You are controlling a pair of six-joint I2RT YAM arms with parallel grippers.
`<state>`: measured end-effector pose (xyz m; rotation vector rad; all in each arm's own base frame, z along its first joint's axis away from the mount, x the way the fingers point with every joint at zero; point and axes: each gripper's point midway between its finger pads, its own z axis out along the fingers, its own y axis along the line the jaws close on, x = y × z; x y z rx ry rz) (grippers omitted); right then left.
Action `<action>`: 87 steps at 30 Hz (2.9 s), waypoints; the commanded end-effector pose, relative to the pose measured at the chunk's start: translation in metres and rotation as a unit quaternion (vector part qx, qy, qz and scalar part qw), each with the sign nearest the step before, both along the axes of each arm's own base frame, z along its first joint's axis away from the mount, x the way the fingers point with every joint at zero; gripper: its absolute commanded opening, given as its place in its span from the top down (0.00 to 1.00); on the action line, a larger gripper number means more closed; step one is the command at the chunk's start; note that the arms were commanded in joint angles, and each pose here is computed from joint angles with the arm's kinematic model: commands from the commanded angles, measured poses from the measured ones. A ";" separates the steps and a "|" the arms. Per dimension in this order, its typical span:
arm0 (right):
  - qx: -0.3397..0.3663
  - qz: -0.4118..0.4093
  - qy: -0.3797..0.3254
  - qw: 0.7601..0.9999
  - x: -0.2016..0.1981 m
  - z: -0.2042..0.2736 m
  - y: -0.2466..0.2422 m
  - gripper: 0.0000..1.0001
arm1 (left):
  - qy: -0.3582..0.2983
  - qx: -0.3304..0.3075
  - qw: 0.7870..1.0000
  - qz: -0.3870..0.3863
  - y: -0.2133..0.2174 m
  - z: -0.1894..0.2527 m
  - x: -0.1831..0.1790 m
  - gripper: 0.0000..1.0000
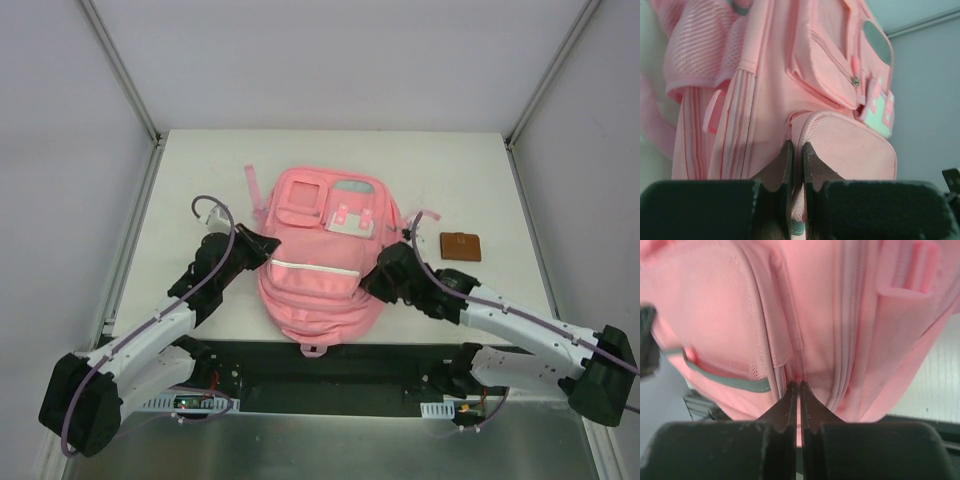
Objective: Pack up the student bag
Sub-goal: Unzip the student bag at the center of the board.
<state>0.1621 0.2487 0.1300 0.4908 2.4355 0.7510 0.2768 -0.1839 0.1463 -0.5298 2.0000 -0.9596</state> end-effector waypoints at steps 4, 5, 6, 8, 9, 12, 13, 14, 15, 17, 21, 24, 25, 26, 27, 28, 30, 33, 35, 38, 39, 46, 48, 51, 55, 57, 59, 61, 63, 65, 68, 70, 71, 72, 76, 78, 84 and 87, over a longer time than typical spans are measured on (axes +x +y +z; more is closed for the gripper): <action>0.024 0.032 -0.054 0.998 0.110 0.079 0.001 0.99 | -0.043 -0.044 0.996 0.064 0.019 0.022 -0.002 1.00; 0.029 0.053 -0.050 0.997 0.124 0.089 0.015 0.99 | -0.037 -0.045 0.996 0.068 0.017 0.017 0.000 1.00; 0.015 0.055 -0.050 0.997 0.137 0.087 0.010 0.99 | -0.045 -0.061 0.995 0.071 0.013 0.025 0.005 1.00; 0.007 0.056 -0.027 0.998 0.152 0.082 0.013 0.99 | -0.033 -0.050 0.996 0.073 0.004 0.017 0.013 1.00; 0.001 0.048 -0.002 0.999 0.148 0.070 0.008 0.99 | -0.046 -0.060 0.994 0.076 -0.001 0.030 0.022 1.00; 0.029 0.007 0.014 0.999 0.110 0.026 0.006 0.99 | -0.038 -0.068 0.994 0.082 -0.010 0.025 0.035 1.00; 0.053 -0.020 0.026 0.998 0.100 0.020 0.007 0.99 | -0.045 -0.074 0.993 0.082 -0.012 0.028 0.038 1.00; 0.048 -0.036 0.021 0.998 0.092 0.015 0.000 0.99 | -0.040 -0.069 0.993 0.083 -0.013 0.023 0.040 1.00; 0.034 -0.027 0.035 0.998 0.078 0.009 0.000 0.99 | -0.040 -0.068 0.993 0.084 -0.014 0.022 0.041 1.00; 0.011 -0.026 0.026 0.999 0.070 0.014 0.000 0.99 | -0.037 -0.074 0.992 0.093 -0.014 0.019 0.042 1.00; 0.033 -0.003 0.002 0.999 0.055 0.028 0.031 0.99 | -0.047 -0.068 0.992 0.090 -0.018 0.022 0.041 1.00; 0.016 0.010 0.007 1.000 0.052 0.029 0.041 0.99 | -0.052 -0.066 0.993 0.082 -0.022 0.024 0.040 1.00; 0.010 0.008 0.006 1.000 0.050 0.024 0.037 0.99 | -0.052 -0.065 0.993 0.084 -0.020 0.023 0.039 1.00; 0.010 -0.007 -0.021 1.000 0.055 0.033 0.028 0.99 | -0.057 -0.063 0.993 0.084 -0.019 0.025 0.038 1.00; -0.013 -0.012 -0.033 0.999 0.056 0.034 0.015 0.99 | -0.057 -0.056 0.993 0.085 -0.016 0.022 0.036 1.00; -0.028 -0.026 -0.049 0.998 0.059 0.037 0.001 0.99 | -0.059 -0.049 0.993 0.084 -0.014 0.021 0.035 1.00; -0.041 -0.055 -0.095 0.993 0.074 0.054 -0.035 0.80 | -0.060 -0.042 0.994 0.085 -0.010 0.022 0.031 1.00; -0.037 0.022 -0.163 0.986 0.094 0.067 -0.049 0.48 | -0.077 -0.032 0.994 0.068 -0.012 0.033 0.029 1.00; -0.040 0.094 -0.179 0.979 0.095 0.073 -0.043 0.46 | -0.086 -0.017 0.995 0.046 -0.018 0.042 0.030 1.00; -0.065 0.225 -0.190 0.953 0.086 0.062 -0.032 0.47 | -0.091 -0.010 0.995 0.027 -0.024 0.045 0.030 1.00; -0.065 0.259 -0.202 0.942 0.084 0.065 -0.027 0.47 | -0.093 -0.010 0.995 0.022 -0.026 0.047 0.030 1.00; -0.150 0.364 -0.273 0.878 0.090 0.057 -0.032 0.41 | -0.094 0.002 0.996 -0.005 -0.032 0.048 0.032 1.00; -0.167 0.383 -0.302 0.857 0.094 0.058 -0.031 0.41 | -0.094 0.004 0.995 -0.011 -0.033 0.050 0.033 1.00; -0.181 0.400 -0.328 0.836 0.100 0.052 -0.029 0.41 | -0.091 0.001 0.996 -0.013 -0.035 0.050 0.035 1.00; -0.175 0.432 -0.309 0.829 0.103 0.037 -0.022 0.42 | -0.083 -0.002 0.996 -0.019 -0.038 0.047 0.036 1.00; -0.174 0.436 -0.294 0.833 0.107 0.028 -0.020 0.44 | -0.080 -0.004 0.997 -0.018 -0.038 0.047 0.037 1.00; -0.183 0.433 -0.282 0.836 0.109 0.022 -0.023 0.45 | -0.077 -0.007 0.997 -0.016 -0.037 0.046 0.037 1.00; -0.194 0.427 -0.282 0.837 0.112 0.018 -0.026 0.46 | -0.073 -0.004 0.997 -0.013 -0.035 0.044 0.037 1.00; -0.202 0.424 -0.282 0.837 0.111 0.014 -0.030 0.46 | -0.072 -0.006 0.997 -0.011 -0.033 0.044 0.037 1.00; -0.204 0.423 -0.291 0.833 0.113 0.015 -0.029 0.46 | -0.072 -0.007 0.997 -0.013 -0.033 0.044 0.037 1.00; -0.206 0.428 -0.290 0.831 0.118 0.009 -0.027 0.50 | -0.071 -0.009 0.997 -0.014 -0.033 0.044 0.037 1.00; -0.199 0.434 -0.274 0.835 0.121 0.004 -0.024 0.63 | -0.069 -0.012 0.997 -0.015 -0.034 0.043 0.037 1.00; -0.193 0.438 -0.267 0.836 0.119 0.003 -0.021 0.68 | -0.069 -0.014 0.997 -0.014 -0.034 0.043 0.037 1.00; -0.180 0.446 -0.260 0.837 0.116 0.002 -0.018 0.78 | -0.069 -0.016 0.997 -0.015 -0.034 0.043 0.037 1.00; -0.151 0.448 -0.243 0.847 0.101 0.003 -0.015 0.84 | -0.065 -0.024 0.998 -0.010 -0.034 0.041 0.037 1.00; -0.143 0.435 -0.243 0.855 0.097 0.009 -0.014 0.89 | -0.065 -0.027 0.997 -0.008 -0.033 0.042 0.037 1.00; -0.112 0.406 -0.257 0.870 0.072 0.036 0.014 0.99 | -0.060 -0.034 0.998 0.000 -0.032 0.038 0.038 1.00; -0.114 0.398 -0.253 0.874 0.060 0.042 0.033 0.99 | -0.057 -0.037 0.998 0.001 -0.033 0.036 0.039 1.00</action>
